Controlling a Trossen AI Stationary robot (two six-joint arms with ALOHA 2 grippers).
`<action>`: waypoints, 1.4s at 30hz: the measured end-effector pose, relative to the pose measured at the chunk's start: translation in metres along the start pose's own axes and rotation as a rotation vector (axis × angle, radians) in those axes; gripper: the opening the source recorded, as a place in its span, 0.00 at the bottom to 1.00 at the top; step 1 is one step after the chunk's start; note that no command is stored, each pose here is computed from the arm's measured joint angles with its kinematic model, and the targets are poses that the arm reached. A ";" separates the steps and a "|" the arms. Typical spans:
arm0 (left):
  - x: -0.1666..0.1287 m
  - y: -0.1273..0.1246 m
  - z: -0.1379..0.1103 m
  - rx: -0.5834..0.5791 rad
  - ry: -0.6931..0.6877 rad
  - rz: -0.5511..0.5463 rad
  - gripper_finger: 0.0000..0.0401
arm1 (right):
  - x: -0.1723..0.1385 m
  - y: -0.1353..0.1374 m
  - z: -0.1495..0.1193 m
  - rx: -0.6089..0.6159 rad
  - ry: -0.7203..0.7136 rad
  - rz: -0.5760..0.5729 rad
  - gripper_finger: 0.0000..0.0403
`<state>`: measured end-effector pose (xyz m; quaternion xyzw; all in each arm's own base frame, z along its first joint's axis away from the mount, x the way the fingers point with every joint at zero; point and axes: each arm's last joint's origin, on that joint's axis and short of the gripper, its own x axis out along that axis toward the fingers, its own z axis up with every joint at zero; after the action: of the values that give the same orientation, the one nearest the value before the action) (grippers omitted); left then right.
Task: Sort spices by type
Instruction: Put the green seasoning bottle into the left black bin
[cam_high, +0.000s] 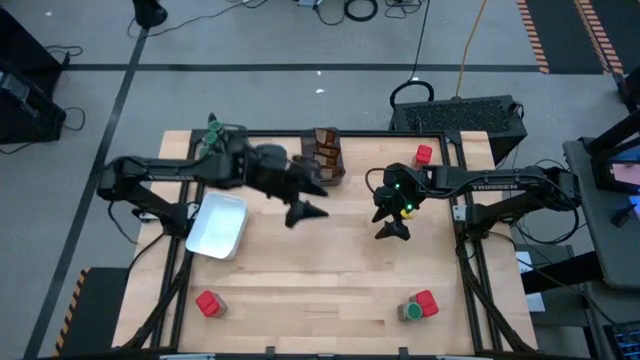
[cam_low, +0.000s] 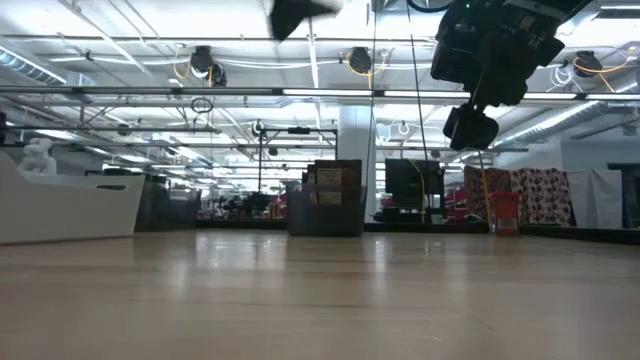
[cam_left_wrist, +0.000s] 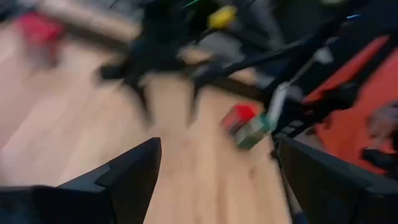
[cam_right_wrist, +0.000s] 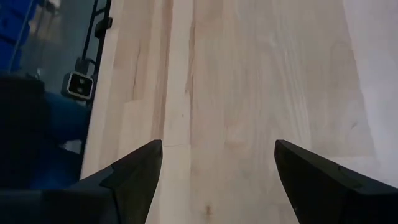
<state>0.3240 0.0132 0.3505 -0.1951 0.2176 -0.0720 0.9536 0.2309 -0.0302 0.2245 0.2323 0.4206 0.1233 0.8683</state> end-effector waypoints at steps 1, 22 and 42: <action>0.006 -0.007 0.001 0.040 -0.035 -0.035 0.82 | 0.000 0.000 0.000 0.031 0.001 0.000 0.73; 0.132 -0.084 -0.011 0.388 -0.274 -0.093 0.82 | -0.002 -0.007 -0.020 0.060 0.169 -0.191 0.73; 0.212 -0.140 -0.074 0.438 0.008 -0.131 0.82 | -0.004 -0.005 -0.031 0.202 0.250 -0.319 0.73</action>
<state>0.4737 -0.1869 0.2630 0.0033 0.1872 -0.1799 0.9657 0.2043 -0.0271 0.2076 0.2317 0.5664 -0.0304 0.7903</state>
